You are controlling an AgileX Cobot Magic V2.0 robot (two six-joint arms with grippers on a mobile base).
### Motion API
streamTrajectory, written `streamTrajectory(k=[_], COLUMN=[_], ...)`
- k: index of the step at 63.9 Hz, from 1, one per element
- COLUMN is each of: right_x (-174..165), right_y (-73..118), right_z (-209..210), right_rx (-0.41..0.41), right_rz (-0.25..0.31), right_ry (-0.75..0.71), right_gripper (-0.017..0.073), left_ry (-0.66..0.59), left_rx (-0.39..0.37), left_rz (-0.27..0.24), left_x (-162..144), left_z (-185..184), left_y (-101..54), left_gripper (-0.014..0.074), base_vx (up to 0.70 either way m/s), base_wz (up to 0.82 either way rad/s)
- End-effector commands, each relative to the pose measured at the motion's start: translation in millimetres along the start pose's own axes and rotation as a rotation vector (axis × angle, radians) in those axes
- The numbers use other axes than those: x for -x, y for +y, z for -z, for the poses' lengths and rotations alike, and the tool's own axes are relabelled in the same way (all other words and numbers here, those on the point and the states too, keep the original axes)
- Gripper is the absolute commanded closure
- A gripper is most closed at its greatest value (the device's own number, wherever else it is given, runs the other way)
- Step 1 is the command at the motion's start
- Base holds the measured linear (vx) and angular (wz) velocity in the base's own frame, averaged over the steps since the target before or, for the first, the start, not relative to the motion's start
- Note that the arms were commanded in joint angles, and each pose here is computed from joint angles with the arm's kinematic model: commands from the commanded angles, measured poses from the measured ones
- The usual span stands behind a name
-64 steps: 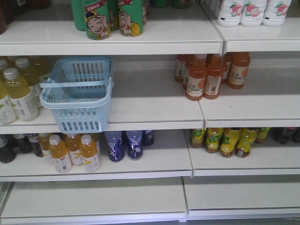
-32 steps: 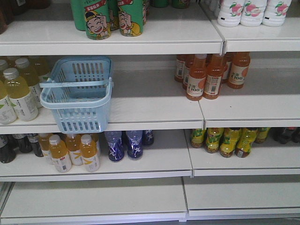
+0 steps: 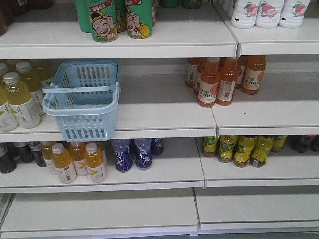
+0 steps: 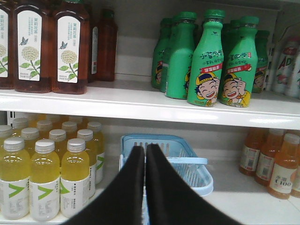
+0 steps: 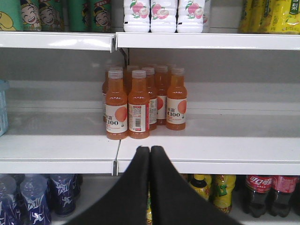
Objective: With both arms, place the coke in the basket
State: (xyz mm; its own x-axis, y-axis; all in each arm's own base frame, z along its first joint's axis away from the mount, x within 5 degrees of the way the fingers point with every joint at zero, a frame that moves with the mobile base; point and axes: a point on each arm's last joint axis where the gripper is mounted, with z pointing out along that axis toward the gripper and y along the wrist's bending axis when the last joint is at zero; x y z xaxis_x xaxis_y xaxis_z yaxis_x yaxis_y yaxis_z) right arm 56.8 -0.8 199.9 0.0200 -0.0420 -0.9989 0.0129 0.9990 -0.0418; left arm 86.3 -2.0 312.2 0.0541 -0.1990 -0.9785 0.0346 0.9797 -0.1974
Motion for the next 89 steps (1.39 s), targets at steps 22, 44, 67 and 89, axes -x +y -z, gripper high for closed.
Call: streamTrajectory(k=[22,44,67,89], right_x=[4,4,4,4], right_y=[0.4,0.4,0.4,0.4], right_z=[-1,0,0,0], right_rx=[0.004,0.004,0.004,0.004], right_rz=[0.01,0.01,0.01,0.01], right_ry=[-0.063,-0.064,-0.064,-0.064], right_gripper=[0.0569,0.0569,0.0569,0.0569], left_ry=[0.3,0.346,0.332,0.357], left_rx=[0.043,0.052,0.051,0.055], left_rz=[-0.019,-0.018,-0.008,-0.009], left_x=[32,25,26,24], left_z=[-57,-65,-66,-65], left_y=[-7.5,-6.2,-6.3,-6.0], left_gripper=[0.06,0.06,0.0589,0.0509], base_vx=[0.0,0.0,0.0,0.0], base_wz=[0.0,0.0,0.0,0.0])
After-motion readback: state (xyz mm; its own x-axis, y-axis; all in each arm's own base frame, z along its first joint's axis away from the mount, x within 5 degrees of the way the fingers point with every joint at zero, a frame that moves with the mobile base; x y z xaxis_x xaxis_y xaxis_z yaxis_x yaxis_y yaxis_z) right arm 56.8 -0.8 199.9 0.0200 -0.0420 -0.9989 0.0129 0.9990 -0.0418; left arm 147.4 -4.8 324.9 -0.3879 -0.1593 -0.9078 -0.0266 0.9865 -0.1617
